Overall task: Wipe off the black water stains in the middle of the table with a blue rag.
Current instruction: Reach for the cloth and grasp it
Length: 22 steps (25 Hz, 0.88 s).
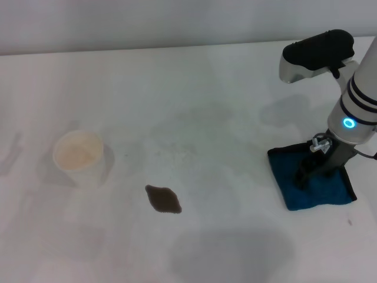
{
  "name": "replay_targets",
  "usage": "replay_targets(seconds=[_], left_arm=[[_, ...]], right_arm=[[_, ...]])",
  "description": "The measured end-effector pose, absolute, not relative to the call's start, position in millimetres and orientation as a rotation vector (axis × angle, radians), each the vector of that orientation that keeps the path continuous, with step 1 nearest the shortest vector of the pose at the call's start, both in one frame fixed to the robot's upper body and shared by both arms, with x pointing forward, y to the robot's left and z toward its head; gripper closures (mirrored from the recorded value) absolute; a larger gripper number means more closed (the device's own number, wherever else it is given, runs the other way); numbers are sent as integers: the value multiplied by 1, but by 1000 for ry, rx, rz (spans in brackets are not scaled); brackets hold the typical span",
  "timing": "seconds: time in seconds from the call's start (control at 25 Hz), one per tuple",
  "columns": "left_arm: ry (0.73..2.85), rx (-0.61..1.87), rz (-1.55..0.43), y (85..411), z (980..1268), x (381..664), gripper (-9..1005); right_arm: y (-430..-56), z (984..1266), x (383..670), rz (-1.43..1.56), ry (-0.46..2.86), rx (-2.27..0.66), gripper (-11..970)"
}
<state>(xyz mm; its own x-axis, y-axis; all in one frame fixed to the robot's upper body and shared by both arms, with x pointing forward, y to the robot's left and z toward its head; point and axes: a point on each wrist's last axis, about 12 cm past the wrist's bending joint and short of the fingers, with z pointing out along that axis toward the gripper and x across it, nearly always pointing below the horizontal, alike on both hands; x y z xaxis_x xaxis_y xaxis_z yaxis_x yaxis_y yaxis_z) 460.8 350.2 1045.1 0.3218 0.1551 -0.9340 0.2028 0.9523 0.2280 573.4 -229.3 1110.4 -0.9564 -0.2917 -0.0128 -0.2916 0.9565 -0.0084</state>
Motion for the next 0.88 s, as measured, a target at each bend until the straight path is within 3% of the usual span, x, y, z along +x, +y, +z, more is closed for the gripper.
replay_targets(seconds=[0.48, 0.88], left_arm=[[1249, 329, -31, 350, 1045, 461, 118], [1245, 319, -19, 352, 1046, 461, 117]], right_arm=[[-223, 1107, 574, -37, 3077, -530, 316], [-213, 1107, 574, -109, 3057, -625, 461]])
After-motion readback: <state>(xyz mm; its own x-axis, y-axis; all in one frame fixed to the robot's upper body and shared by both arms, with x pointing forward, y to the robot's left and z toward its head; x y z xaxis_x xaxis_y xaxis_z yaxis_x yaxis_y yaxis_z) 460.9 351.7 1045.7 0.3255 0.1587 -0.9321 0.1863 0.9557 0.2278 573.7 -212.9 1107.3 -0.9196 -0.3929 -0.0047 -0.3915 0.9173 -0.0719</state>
